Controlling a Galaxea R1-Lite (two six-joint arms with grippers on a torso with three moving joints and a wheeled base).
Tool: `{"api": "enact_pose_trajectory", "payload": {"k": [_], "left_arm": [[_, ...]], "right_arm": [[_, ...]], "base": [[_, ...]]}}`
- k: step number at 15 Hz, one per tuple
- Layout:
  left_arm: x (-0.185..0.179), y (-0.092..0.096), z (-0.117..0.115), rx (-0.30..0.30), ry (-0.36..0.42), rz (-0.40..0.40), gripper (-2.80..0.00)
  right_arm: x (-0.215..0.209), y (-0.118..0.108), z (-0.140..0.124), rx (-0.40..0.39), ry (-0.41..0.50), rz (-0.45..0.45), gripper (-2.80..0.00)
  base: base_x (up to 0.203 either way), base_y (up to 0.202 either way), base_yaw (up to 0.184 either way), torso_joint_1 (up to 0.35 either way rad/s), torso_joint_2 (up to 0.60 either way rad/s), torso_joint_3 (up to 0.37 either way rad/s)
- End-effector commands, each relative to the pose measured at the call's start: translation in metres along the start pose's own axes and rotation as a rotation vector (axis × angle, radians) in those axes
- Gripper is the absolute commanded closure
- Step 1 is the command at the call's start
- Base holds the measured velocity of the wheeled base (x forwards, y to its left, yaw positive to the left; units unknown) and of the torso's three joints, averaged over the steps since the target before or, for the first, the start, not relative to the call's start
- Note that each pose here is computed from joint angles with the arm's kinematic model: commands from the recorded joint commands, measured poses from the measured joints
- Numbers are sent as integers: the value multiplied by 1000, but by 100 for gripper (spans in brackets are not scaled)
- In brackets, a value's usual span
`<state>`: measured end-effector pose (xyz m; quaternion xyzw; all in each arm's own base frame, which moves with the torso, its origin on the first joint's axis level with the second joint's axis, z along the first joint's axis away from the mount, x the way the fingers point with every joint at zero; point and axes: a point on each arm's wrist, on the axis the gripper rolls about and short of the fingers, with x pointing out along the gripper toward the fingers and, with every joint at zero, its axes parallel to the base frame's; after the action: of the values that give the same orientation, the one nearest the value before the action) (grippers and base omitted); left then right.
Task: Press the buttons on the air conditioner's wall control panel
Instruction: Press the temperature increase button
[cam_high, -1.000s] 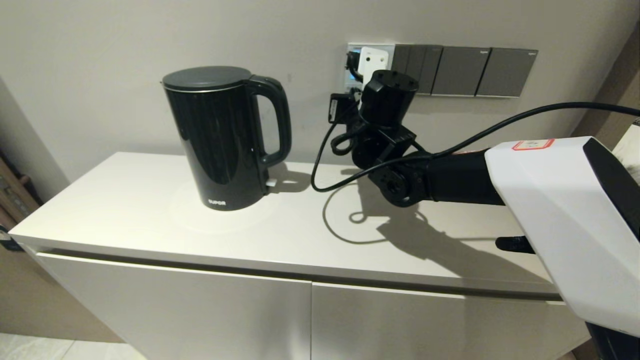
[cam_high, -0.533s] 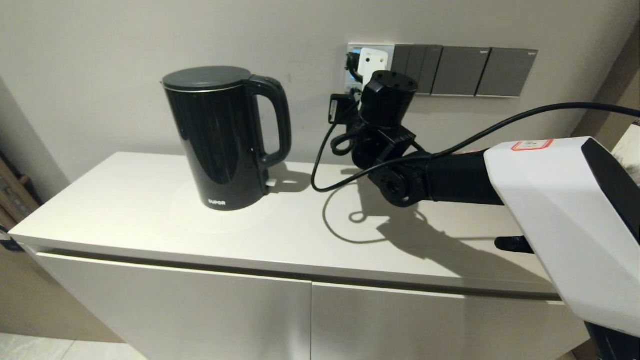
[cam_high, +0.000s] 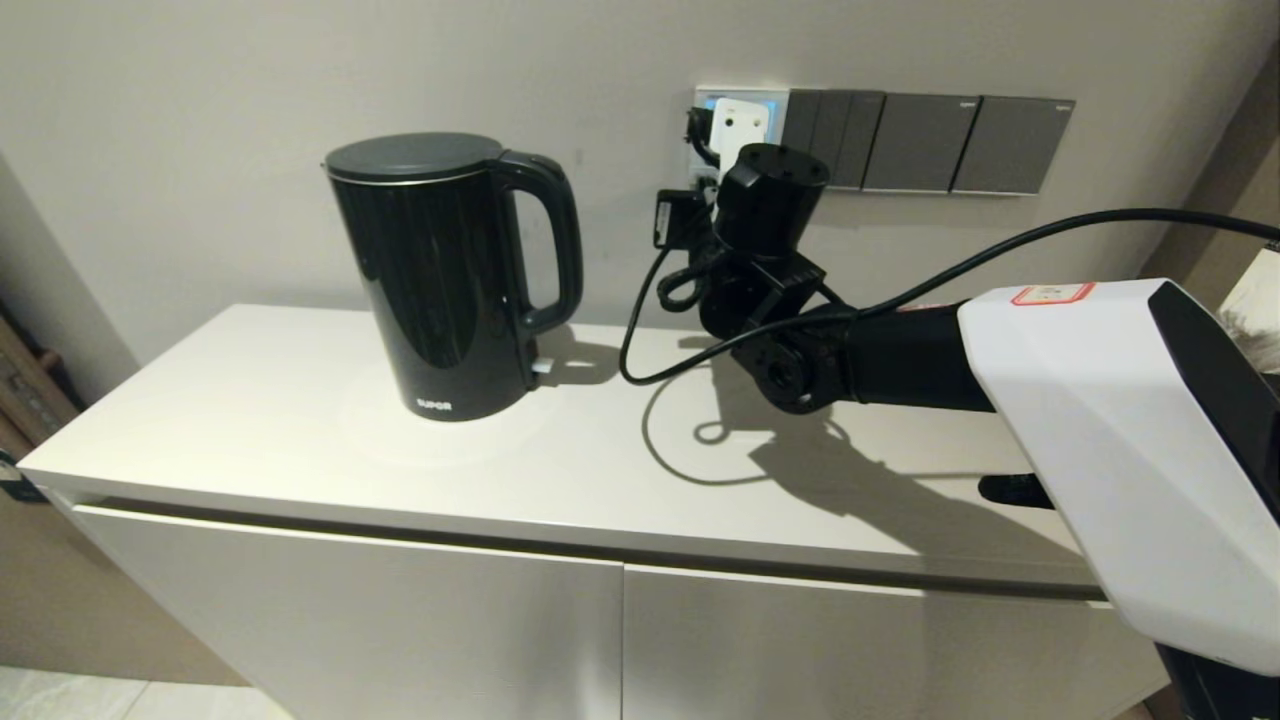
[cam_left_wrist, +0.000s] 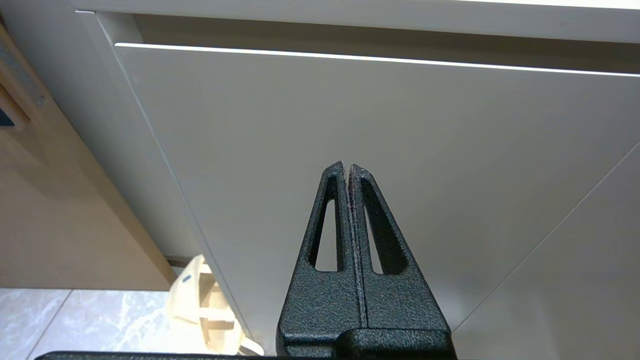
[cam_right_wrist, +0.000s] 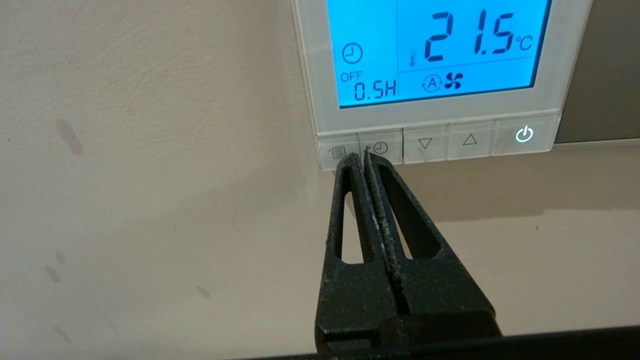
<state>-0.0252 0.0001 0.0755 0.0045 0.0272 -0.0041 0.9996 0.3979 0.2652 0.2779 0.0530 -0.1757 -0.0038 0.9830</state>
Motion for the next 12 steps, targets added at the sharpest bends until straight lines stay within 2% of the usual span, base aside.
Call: {"api": "enact_pose_trajectory", "payload": {"k": [1, 7, 12], "left_arm": [[0, 0, 0, 0, 1, -1, 0], [0, 0, 0, 0, 1, 0, 0], [0, 0, 0, 0, 1, 0, 0]], "right_arm": [[3, -4, -2, -5, -1, -13, 0], [-1, -5, 4, 3, -10, -13, 0], [-17, -1, 20, 16, -26, 6, 0]], "base": [[0, 0, 0, 0, 0, 0], [0, 0, 0, 0, 0, 0], [0, 0, 0, 0, 0, 0]]}}
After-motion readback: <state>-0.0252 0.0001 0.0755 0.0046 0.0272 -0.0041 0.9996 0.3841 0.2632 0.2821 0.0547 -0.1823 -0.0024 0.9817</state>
